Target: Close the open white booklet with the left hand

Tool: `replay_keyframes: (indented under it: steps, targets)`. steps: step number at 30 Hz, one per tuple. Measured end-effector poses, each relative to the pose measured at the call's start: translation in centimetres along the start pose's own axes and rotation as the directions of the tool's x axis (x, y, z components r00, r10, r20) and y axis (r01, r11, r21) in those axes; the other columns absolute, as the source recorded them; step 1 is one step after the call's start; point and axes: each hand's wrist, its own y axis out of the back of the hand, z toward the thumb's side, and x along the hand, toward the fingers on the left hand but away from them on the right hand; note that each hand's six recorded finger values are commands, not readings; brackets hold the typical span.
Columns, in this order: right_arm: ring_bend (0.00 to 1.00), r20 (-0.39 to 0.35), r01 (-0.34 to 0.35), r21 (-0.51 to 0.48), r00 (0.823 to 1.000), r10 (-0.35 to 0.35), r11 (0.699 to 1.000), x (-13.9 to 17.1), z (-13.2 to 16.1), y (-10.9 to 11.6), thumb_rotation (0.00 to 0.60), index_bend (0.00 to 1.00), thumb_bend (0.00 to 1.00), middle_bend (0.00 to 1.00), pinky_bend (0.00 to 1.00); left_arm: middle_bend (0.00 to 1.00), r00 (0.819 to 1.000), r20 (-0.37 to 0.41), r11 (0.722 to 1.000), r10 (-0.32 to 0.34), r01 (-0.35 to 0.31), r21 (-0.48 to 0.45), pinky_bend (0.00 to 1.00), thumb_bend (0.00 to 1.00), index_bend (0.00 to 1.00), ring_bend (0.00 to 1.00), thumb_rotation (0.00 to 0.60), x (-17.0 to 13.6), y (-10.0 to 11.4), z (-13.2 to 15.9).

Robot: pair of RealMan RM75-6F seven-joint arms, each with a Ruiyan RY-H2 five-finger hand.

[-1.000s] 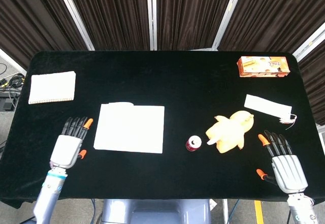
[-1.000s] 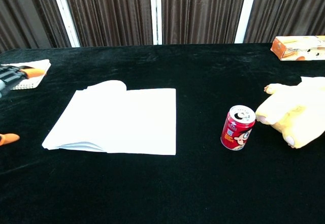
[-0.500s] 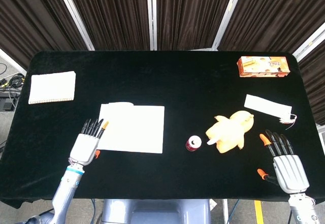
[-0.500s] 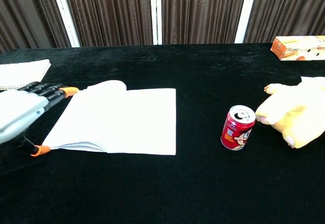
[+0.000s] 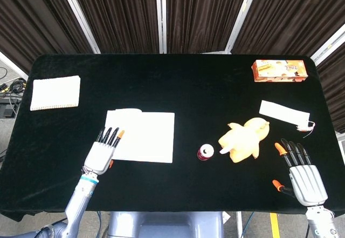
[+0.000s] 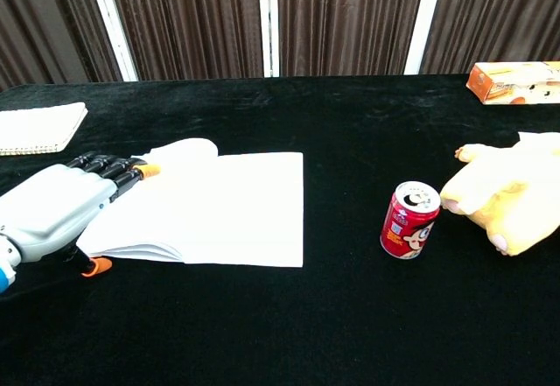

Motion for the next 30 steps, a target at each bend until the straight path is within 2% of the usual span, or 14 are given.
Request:
replay_keyframes:
  steps: [4, 8, 11, 13, 16, 30]
  targets:
    - [0.0, -0.003, 0.0, 0.0, 1.0, 0.0, 1.0, 0.0, 0.1, 0.0, 0.6, 0.0, 0.05, 0.0, 0.0, 0.0, 1.0, -0.004, 1.0, 0.0, 0.0, 0.005, 0.0, 0.2, 0.0, 0.0, 0.6, 0.3, -0.1, 0.2]
    - [0.0, -0.004, -0.001, 0.001, 1.0, 0.001, 1.0, 0.1, 0.1, -0.1, 0.6, 0.0, 0.05, 0.0, 0.0, 0.0, 1.0, -0.014, 1.0, -0.001, 0.001, 0.019, 0.0, 0.26, 0.0, 0.0, 0.6, 0.6, -0.4, 0.0]
    - [0.0, -0.005, -0.003, 0.003, 1.0, 0.003, 1.0, 0.1, 0.1, -0.1, 0.6, 0.0, 0.05, 0.0, 0.0, 0.0, 1.0, -0.023, 1.0, 0.012, -0.011, 0.025, 0.0, 0.35, 0.0, 0.0, 0.6, 0.9, -0.4, -0.2]
    - [0.0, -0.005, -0.006, 0.005, 1.0, 0.006, 1.0, 0.0, 0.2, -0.2, 0.6, 0.0, 0.04, 0.0, 0.0, 0.0, 0.999, -0.026, 0.999, 0.025, -0.025, 0.024, 0.0, 0.46, 0.0, 0.0, 0.6, 1.0, -0.2, -0.2]
    - [0.0, -0.005, -0.008, 0.007, 1.0, 0.008, 1.0, 0.0, 0.2, -0.3, 0.6, 0.0, 0.04, 0.0, 0.0, 0.0, 0.999, -0.024, 0.999, 0.044, -0.044, 0.024, 0.0, 0.55, 0.0, 0.0, 0.6, 1.0, 0.1, -0.1]
    - [0.0, -0.008, -0.007, 0.009, 1.0, 0.007, 1.0, 0.1, 0.3, -0.4, 0.6, 0.0, 0.05, 0.0, 0.0, 0.0, 0.983, 0.015, 0.983, 0.183, -0.183, -0.001, 0.0, 0.54, 0.0, 0.0, 0.6, -0.1, 3.9, 0.7]
